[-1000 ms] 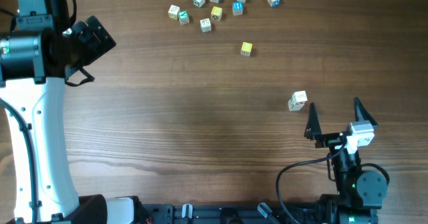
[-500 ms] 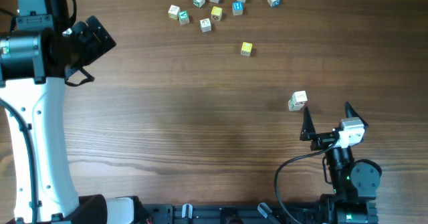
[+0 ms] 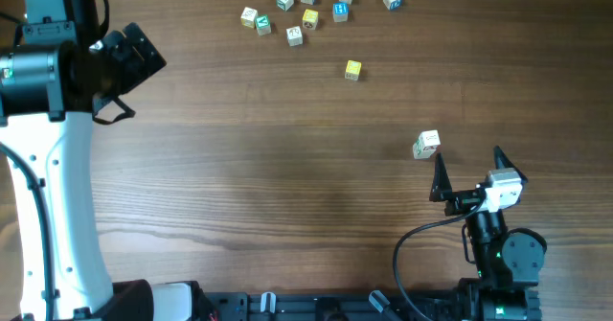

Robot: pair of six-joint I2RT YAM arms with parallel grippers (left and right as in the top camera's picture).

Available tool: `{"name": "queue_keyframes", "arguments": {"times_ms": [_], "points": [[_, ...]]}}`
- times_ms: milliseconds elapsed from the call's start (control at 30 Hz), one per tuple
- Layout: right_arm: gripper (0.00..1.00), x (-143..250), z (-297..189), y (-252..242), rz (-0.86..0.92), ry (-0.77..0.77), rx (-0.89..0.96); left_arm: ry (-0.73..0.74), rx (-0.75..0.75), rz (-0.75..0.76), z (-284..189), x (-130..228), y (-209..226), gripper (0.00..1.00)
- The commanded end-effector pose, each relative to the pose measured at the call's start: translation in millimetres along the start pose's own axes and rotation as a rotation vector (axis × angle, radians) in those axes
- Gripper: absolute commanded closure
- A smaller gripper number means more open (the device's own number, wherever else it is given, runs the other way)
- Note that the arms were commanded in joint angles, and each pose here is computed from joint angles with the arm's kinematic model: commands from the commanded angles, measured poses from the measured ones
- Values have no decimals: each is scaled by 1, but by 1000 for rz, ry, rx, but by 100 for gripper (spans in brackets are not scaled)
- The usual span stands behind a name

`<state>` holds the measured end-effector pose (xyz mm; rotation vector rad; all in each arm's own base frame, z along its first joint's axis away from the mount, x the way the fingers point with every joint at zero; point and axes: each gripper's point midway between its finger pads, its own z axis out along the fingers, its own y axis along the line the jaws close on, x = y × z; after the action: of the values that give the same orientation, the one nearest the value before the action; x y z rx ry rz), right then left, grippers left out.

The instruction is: Form a tower

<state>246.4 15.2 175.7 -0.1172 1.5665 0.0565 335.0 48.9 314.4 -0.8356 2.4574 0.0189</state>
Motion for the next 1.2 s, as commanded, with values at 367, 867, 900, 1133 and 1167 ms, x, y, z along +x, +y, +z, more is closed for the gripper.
{"name": "queue_keyframes", "arguments": {"times_ms": [367, 867, 900, 1133, 1167], "points": [[0, -2, -1, 0, 14, -10, -2, -376, 239, -18, -161, 41, 45, 0], [0, -2, -1, 0, 13, -10, -2, -981, 693, 218, -25, 125, 22, 0], [0, -2, -1, 0, 13, -10, -2, -997, 684, 238, -16, 128, 22, 0], [0, -2, -1, 0, 13, -10, -2, -1048, 503, 167, 31, 125, 49, 0], [0, -2, -1, 0, 14, -10, -2, -1042, 491, 187, 36, 127, 49, 0]]}}
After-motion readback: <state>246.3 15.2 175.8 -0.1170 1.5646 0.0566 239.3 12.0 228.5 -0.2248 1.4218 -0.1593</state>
